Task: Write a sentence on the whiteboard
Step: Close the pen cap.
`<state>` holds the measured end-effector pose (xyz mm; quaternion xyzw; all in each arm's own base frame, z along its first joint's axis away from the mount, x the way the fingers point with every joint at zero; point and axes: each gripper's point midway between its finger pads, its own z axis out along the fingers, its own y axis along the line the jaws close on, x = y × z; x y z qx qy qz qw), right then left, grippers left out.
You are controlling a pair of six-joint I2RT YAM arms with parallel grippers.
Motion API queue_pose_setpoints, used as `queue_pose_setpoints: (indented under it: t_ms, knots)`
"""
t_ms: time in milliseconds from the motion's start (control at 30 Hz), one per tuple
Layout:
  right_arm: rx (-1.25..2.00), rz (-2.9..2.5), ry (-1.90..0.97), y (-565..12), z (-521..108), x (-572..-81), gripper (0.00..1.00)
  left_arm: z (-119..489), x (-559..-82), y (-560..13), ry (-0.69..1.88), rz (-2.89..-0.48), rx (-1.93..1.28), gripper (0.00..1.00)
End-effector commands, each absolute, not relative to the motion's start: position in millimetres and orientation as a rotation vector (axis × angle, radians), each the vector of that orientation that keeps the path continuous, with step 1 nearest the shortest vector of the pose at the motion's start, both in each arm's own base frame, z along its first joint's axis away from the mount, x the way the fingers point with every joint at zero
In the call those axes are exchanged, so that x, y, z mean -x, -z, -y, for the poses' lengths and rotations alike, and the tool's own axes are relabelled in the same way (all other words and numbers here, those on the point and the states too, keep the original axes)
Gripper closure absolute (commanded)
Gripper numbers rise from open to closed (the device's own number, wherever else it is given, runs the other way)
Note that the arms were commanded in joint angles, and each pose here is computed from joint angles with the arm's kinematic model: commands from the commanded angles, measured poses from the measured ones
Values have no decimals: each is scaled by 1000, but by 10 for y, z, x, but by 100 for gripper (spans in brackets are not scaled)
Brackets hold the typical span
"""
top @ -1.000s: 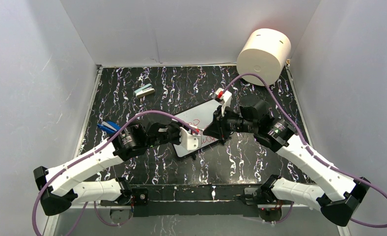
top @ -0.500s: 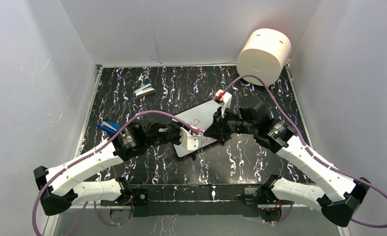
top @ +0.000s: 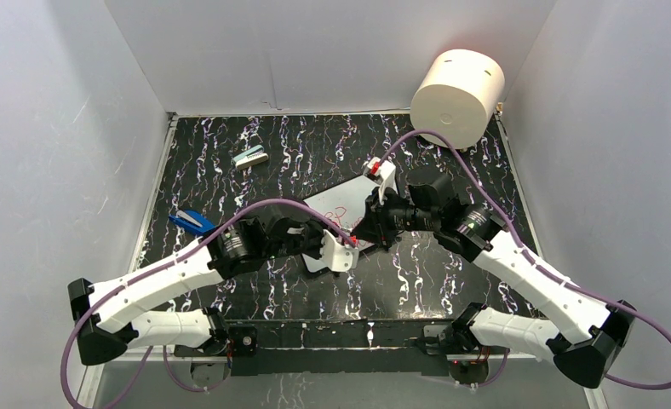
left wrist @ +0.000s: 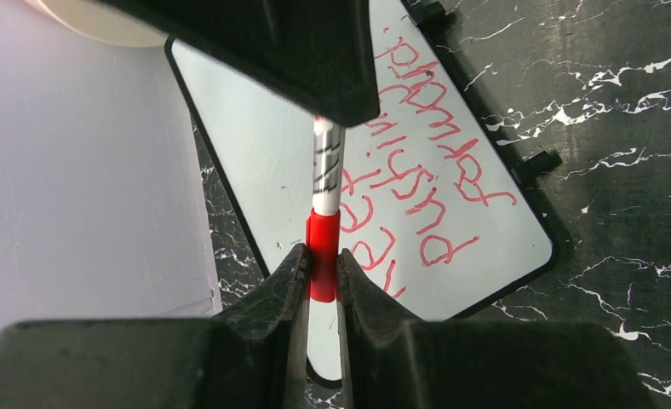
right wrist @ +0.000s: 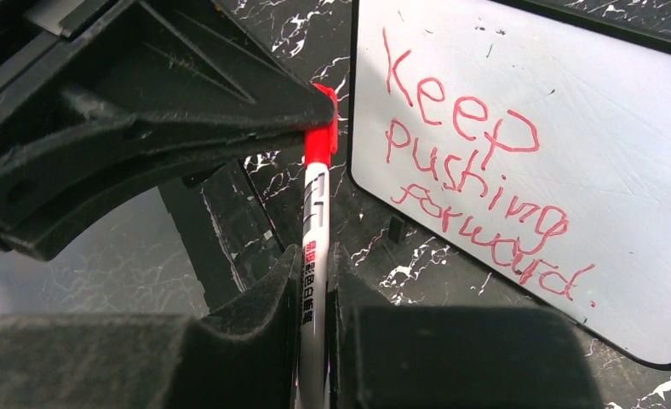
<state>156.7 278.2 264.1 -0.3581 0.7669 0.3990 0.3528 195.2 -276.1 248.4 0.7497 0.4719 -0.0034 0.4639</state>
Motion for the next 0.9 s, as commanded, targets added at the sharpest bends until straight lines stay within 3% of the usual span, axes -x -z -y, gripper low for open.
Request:
queue_pose_setpoints:
  t_ms: [0, 433, 867]
  knots:
    - [936, -1911, -1042, -2801, -2864, -1653, 100, 2912, -1835, -2632, 47, -1074, -1862, 100]
    - [873, -1920, -1095, -2810, -2989, -1723, 100, 3426, -1391, -2922, 82, -845, -1868, 100]
    - [773, -2000, -1128, -2698, -3023, -1753, 100, 3544, -1391, -3164, 73, -791, -1743, 100]
